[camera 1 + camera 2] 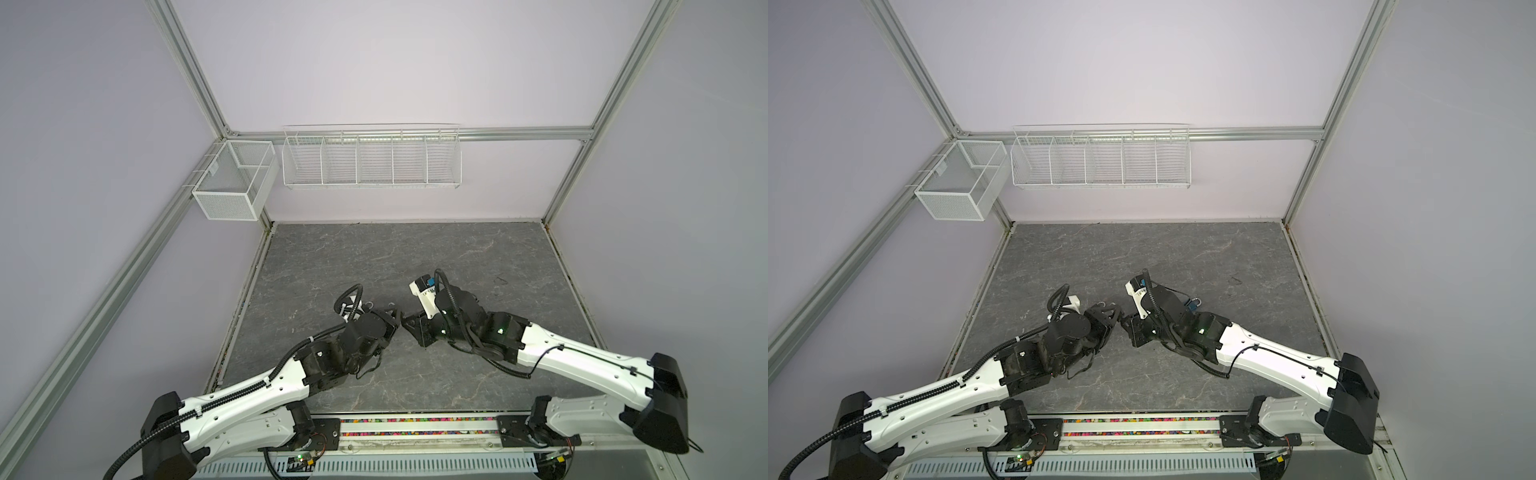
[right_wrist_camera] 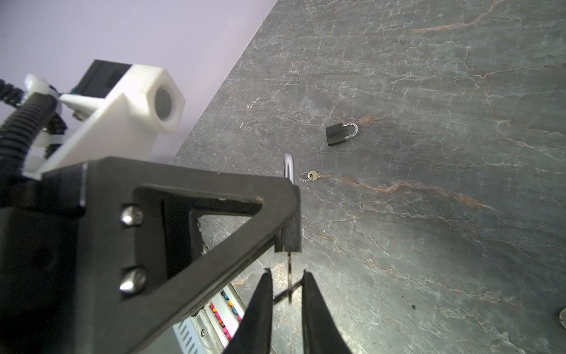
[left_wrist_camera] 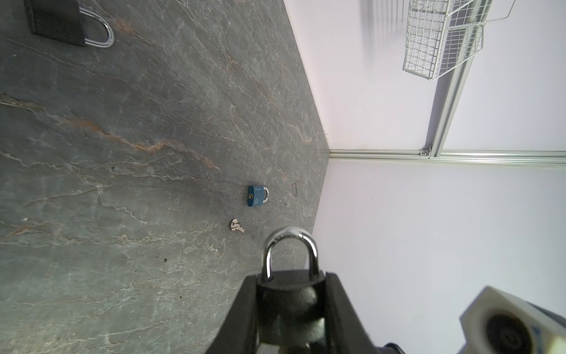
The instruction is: Unlock with the key
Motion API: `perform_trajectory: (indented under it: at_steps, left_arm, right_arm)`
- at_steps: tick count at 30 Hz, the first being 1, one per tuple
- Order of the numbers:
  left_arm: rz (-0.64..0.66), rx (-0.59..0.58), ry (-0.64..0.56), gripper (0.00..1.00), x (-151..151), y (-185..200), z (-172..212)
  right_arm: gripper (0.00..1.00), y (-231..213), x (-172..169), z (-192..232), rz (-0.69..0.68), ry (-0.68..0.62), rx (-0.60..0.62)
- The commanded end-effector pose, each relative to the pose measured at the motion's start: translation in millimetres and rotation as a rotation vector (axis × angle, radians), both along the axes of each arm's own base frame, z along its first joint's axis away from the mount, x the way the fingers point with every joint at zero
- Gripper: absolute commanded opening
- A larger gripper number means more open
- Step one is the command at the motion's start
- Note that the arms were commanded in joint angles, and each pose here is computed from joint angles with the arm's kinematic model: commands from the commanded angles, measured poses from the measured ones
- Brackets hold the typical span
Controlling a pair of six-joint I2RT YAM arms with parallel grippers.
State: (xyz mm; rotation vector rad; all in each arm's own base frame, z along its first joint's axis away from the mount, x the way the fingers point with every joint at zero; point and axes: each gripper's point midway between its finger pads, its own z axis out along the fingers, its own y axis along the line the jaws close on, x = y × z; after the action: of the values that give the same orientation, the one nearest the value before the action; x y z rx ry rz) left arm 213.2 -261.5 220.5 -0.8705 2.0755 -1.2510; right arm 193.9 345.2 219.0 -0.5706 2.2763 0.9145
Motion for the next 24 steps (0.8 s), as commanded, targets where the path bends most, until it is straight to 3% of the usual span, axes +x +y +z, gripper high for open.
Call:
perform_trajectory:
  at_steps: [1, 10, 13, 24]
  left_arm:
    - [0.018, -0.055, -0.039, 0.0, 6, -4, 25]
    - [0.015, -0.058, -0.04, 0.0, 5, -4, 25]
    - [0.011, -0.059, -0.039, 0.0, 5, -5, 26]
    - [-0.077, -0.115, -0.018, 0.0, -3, -24, 31]
  right_arm:
    - [0.19, 6, 3, 8, 0.011, -0.006, 0.031]
    - [0.13, 6, 3, 6, 0.004, 0.007, 0.034]
    - [0.07, 8, 2, 10, 0.012, 0.01, 0.049]
    - [0.07, 19, 6, 33, 0.01, 0.007, 0.142]
